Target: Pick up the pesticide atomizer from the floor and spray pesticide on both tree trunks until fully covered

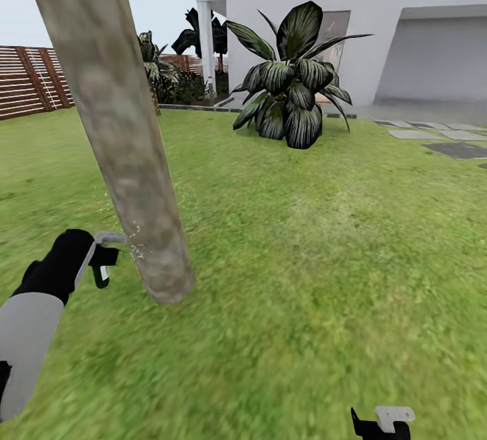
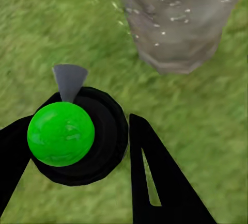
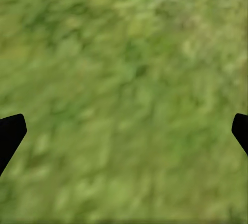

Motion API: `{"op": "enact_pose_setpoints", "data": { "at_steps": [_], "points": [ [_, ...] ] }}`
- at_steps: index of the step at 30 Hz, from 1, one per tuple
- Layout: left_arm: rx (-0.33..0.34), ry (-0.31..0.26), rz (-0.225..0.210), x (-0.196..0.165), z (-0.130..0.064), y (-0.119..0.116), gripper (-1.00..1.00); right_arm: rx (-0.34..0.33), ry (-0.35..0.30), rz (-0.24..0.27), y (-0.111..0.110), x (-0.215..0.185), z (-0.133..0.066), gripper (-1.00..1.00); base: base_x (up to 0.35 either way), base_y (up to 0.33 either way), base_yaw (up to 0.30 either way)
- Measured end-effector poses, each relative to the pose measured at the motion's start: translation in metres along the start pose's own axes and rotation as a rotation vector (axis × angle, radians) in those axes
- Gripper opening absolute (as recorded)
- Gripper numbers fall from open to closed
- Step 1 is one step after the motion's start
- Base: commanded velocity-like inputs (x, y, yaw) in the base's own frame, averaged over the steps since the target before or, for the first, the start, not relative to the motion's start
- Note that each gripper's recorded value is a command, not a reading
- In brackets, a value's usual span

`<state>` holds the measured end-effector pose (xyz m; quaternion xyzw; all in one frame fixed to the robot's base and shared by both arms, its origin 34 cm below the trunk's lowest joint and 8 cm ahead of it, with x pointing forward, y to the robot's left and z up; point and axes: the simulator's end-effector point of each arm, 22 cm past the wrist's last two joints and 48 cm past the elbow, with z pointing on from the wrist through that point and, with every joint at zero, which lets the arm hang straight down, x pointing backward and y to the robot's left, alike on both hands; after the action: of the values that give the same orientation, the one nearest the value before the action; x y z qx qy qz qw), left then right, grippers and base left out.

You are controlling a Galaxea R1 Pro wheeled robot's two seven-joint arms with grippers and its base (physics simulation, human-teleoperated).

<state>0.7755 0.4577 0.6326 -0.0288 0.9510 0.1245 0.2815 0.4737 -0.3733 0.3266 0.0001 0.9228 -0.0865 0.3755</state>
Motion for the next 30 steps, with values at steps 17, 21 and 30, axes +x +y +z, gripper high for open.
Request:
{"op": "enact_pose_setpoints", "data": {
  "at_steps": [17,21,30],
  "points": [
    [-0.055,0.004,-0.005,0.007,-0.001,0.040,-1.00,0.000,0.000,0.000,0.000,0.000,0.000,1.00,-0.010,-0.155,0.000],
    [-0.055,0.004,-0.004,0.007,0.000,0.040,-1.00,0.000,0.000,0.000,0.000,0.000,0.000,1.00,-0.114,-0.276,0.000],
    [-0.055,0.005,-0.004,0.007,-0.001,0.039,-1.00,-0.002,0.000,0.001,0.001,0.000,0.000,1.00,-0.079,-0.276,0.000]
  ]
}}
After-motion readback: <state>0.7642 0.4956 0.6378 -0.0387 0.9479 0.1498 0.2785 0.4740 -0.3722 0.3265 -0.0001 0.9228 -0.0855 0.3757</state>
